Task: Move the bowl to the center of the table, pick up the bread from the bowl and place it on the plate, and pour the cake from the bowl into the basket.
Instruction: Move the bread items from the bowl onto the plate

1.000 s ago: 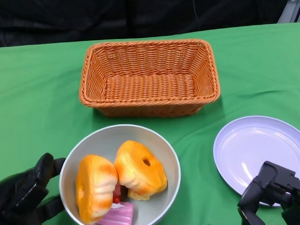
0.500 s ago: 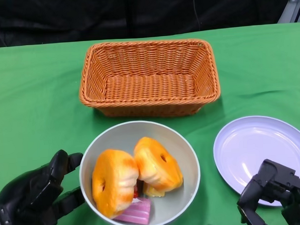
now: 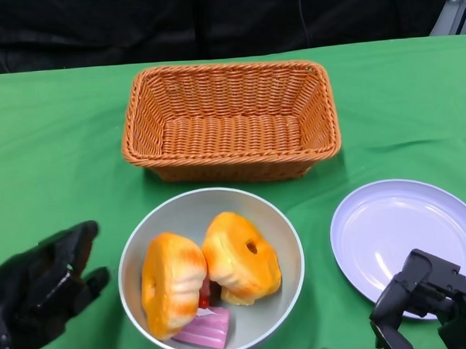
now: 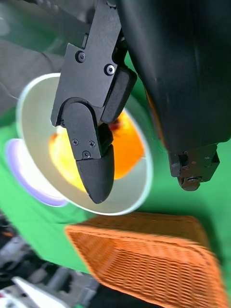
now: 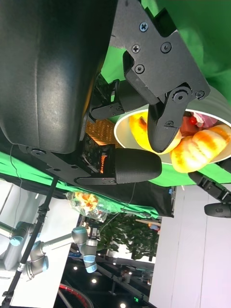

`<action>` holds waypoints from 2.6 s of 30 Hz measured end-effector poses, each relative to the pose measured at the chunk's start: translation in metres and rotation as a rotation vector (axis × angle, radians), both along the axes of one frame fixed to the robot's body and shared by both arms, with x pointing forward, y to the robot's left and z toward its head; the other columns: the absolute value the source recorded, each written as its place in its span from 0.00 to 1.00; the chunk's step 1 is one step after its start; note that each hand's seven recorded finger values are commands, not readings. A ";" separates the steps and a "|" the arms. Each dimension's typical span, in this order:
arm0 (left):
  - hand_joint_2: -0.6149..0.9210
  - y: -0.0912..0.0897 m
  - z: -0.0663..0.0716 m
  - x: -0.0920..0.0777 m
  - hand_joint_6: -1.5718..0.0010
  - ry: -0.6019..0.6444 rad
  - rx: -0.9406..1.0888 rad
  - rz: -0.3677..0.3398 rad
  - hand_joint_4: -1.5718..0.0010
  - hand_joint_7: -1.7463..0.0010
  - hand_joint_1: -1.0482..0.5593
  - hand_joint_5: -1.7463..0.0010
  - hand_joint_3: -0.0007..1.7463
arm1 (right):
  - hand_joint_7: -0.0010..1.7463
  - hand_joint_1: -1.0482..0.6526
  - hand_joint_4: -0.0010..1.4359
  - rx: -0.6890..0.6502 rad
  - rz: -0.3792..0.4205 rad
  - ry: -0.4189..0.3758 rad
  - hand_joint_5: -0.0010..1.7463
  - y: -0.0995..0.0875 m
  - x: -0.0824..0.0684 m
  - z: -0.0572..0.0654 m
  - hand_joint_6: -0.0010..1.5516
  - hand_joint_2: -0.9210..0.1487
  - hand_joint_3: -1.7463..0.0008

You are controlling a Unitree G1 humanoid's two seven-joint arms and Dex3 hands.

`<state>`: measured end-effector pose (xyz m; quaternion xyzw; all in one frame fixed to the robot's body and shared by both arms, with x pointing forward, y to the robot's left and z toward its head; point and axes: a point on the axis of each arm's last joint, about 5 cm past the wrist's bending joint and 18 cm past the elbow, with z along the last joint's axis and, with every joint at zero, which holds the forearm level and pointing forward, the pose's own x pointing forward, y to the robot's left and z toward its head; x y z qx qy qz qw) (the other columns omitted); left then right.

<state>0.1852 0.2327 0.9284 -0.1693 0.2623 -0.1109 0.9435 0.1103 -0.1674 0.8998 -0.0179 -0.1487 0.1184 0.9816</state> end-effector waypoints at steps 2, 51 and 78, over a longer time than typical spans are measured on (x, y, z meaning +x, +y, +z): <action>1.00 0.003 0.002 0.001 1.00 -0.022 0.024 0.012 1.00 1.00 0.24 1.00 0.31 | 0.79 0.51 0.50 -0.001 0.000 0.000 0.95 0.000 0.000 0.000 0.40 0.35 0.49; 0.88 0.006 -0.060 0.004 0.42 -0.900 0.404 0.188 0.50 0.49 0.63 0.22 0.40 | 0.00 0.15 0.39 -0.577 0.057 -0.066 0.18 0.046 0.036 0.082 0.35 0.00 0.91; 0.88 0.000 -0.064 0.006 0.45 -0.915 0.437 0.216 0.50 0.44 0.63 0.21 0.41 | 0.00 0.02 0.18 -1.206 0.266 -0.012 0.01 0.120 0.105 0.070 0.18 0.00 0.78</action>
